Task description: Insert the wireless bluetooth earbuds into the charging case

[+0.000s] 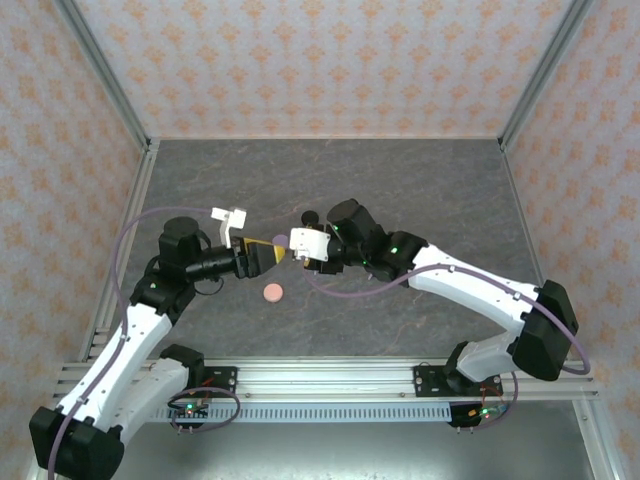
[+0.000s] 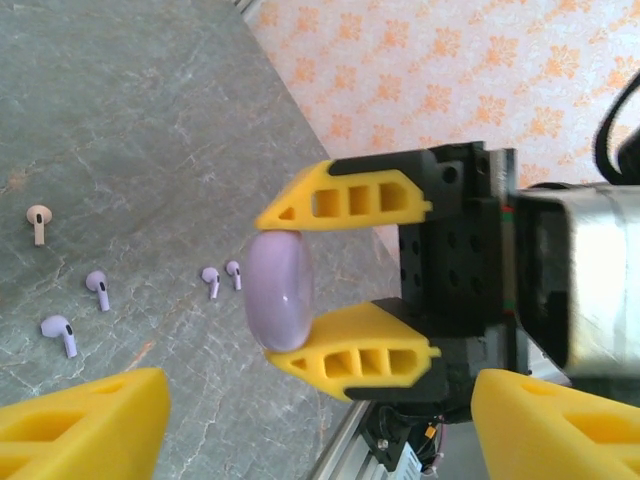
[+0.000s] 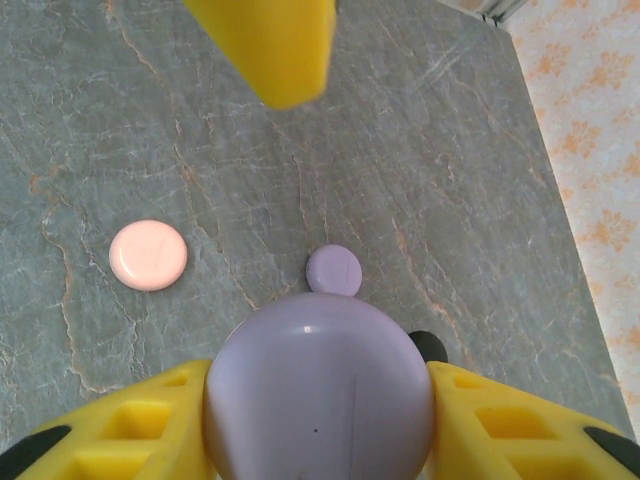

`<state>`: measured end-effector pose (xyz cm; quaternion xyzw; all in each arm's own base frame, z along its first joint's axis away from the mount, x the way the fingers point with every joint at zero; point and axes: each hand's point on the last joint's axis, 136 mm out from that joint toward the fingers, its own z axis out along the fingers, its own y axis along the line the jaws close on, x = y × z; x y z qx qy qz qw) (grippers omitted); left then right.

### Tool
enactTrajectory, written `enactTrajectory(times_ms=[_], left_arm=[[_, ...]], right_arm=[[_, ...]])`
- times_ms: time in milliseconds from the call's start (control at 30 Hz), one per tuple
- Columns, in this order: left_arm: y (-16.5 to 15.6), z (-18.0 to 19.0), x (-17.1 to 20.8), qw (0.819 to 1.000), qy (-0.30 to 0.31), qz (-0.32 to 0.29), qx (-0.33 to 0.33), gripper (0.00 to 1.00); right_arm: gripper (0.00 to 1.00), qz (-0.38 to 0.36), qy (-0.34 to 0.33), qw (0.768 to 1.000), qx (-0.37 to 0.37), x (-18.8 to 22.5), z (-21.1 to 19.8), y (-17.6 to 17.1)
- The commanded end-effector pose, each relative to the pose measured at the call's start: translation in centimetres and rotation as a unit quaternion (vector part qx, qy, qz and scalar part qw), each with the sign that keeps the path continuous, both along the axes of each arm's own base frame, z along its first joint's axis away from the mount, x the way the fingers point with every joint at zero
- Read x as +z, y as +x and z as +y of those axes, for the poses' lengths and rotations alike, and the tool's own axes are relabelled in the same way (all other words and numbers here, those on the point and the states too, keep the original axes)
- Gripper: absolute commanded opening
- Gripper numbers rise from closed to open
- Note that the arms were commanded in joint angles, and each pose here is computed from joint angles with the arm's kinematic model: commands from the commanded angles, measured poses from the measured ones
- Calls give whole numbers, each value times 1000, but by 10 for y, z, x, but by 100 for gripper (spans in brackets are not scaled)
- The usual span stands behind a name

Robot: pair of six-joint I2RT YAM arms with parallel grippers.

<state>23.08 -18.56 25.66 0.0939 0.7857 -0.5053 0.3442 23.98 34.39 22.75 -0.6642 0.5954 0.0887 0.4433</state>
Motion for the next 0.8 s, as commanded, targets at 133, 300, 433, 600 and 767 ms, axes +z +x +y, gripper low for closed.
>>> enactTrajectory(times_ms=[133,300,433,600,767], left_arm=[[4,-15,17,999,-16,-27,-38,73],[5,-22,17,998,-18,-32,-51,71],[6,-28,15,998,-19,-31,-58,68],[9,-36,15,997,-19,-31,-65,64],[11,-41,14,997,-20,-31,-70,58]], right_arm=[[46,-29,39,999,12,28,5,-6],[46,-29,48,998,18,34,7,-9],[46,-25,55,998,24,38,9,-11],[46,-24,63,997,29,42,12,-14],[46,-27,69,997,27,45,12,-13]])
